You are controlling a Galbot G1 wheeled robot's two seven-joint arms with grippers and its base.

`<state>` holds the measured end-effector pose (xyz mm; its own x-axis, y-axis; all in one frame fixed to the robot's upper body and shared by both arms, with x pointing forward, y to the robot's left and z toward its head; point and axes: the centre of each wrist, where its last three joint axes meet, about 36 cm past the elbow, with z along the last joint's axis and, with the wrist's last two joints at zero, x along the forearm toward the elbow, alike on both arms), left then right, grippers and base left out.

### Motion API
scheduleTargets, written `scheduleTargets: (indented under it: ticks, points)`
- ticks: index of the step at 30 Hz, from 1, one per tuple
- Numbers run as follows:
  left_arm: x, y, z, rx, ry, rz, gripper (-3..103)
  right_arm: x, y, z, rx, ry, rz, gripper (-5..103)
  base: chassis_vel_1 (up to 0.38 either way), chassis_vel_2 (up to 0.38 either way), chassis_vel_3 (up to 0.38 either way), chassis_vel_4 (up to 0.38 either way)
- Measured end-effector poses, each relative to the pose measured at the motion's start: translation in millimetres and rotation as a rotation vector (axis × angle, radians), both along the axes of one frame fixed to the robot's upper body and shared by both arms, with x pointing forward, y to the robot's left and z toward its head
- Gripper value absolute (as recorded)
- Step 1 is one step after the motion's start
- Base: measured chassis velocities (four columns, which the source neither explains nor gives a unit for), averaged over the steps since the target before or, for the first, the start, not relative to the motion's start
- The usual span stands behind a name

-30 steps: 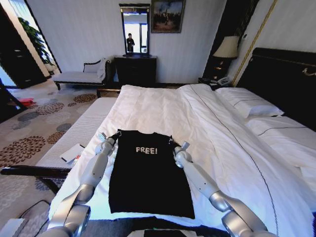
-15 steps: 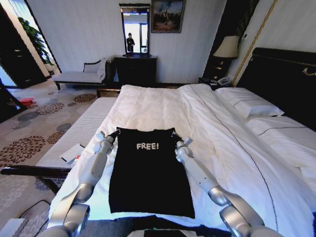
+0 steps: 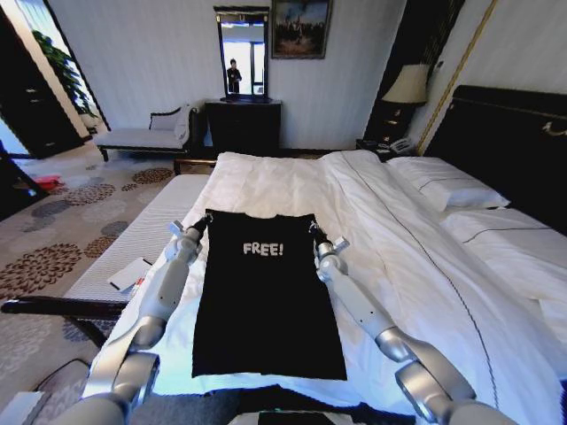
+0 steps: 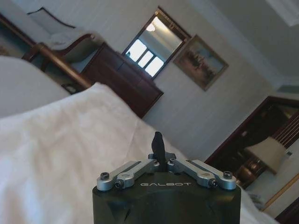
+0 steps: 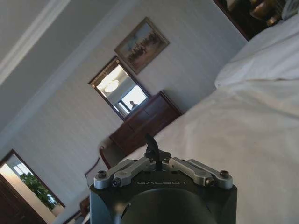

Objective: Fold the clothes on the bed.

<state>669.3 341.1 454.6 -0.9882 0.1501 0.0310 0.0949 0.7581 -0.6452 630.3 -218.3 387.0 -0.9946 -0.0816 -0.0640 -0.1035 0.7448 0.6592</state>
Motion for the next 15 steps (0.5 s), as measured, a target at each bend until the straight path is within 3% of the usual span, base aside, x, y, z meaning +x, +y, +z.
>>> scheduleTargets:
  ticks: [7, 15]
  points:
    - [16, 10, 29, 0.022, -0.036, -0.006, 1, 25, 0, 33, -0.02, -0.041, 0.0, 1, 0.0, 0.0, 0.0, 0.0]
    - [20, 11, 38, 0.02, -0.055, -0.02, 1, 35, 1, 49, -0.023, -0.06, 0.002, 1, 0.0, 0.0, 0.0, 0.0]
